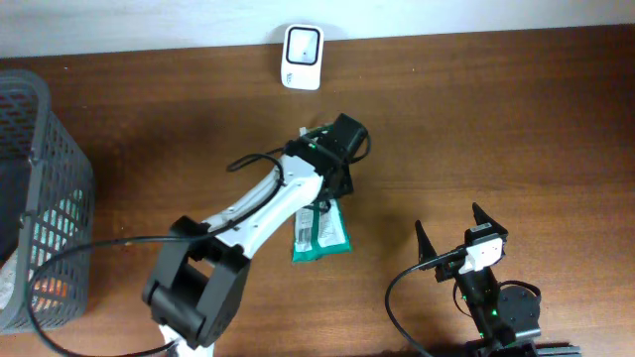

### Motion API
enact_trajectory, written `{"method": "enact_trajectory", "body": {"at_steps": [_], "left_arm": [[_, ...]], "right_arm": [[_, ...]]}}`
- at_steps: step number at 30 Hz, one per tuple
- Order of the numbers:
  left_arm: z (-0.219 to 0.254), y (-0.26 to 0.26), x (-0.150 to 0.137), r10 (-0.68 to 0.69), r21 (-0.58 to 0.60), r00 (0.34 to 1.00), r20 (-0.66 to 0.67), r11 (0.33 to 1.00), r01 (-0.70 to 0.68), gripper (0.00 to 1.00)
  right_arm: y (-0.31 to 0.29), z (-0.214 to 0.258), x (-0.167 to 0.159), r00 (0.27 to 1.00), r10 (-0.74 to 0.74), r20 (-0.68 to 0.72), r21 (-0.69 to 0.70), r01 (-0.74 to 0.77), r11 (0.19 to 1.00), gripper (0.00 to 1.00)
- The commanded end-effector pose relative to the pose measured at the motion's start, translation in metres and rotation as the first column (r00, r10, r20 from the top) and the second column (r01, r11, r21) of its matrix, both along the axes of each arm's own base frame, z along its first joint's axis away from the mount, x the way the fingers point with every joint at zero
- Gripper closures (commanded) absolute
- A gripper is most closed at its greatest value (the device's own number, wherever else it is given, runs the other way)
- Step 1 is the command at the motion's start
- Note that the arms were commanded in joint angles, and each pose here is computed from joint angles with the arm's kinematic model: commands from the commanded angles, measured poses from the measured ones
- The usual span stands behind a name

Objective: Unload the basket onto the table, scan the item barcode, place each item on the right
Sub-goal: 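Carry the gloves pack with the left gripper and place it mid-table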

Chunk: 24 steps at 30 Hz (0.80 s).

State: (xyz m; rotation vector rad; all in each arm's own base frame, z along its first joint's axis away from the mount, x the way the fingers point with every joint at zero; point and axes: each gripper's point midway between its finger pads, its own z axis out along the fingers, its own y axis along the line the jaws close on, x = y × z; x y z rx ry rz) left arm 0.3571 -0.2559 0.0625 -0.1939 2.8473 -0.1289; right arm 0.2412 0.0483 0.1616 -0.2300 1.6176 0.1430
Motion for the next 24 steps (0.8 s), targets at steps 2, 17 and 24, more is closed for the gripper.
{"method": "enact_trajectory", "body": {"at_steps": [2, 17, 24], "left_arm": [[0.001, 0.000, 0.012, 0.017, 0.012, 0.999, 0.046, 1.000, -0.017, 0.28], [0.307, 0.268, 0.044, 0.213, 0.044, 0.830, 0.515, 0.961, -0.274, 0.18], [0.309, 0.474, -0.040, 0.653, -0.008, 0.569, 0.500, 0.660, -0.751, 0.19]], "right_arm": [[0.001, -0.002, 0.000, 1.000, 0.001, -0.002, 0.008, -0.001, 1.000, 0.02], [0.001, -0.002, 0.000, 1.000, 0.001, -0.002, 0.008, -0.001, 1.000, 0.02], [0.001, -0.002, 0.000, 1.000, 0.001, -0.002, 0.008, -0.001, 1.000, 0.02]]}}
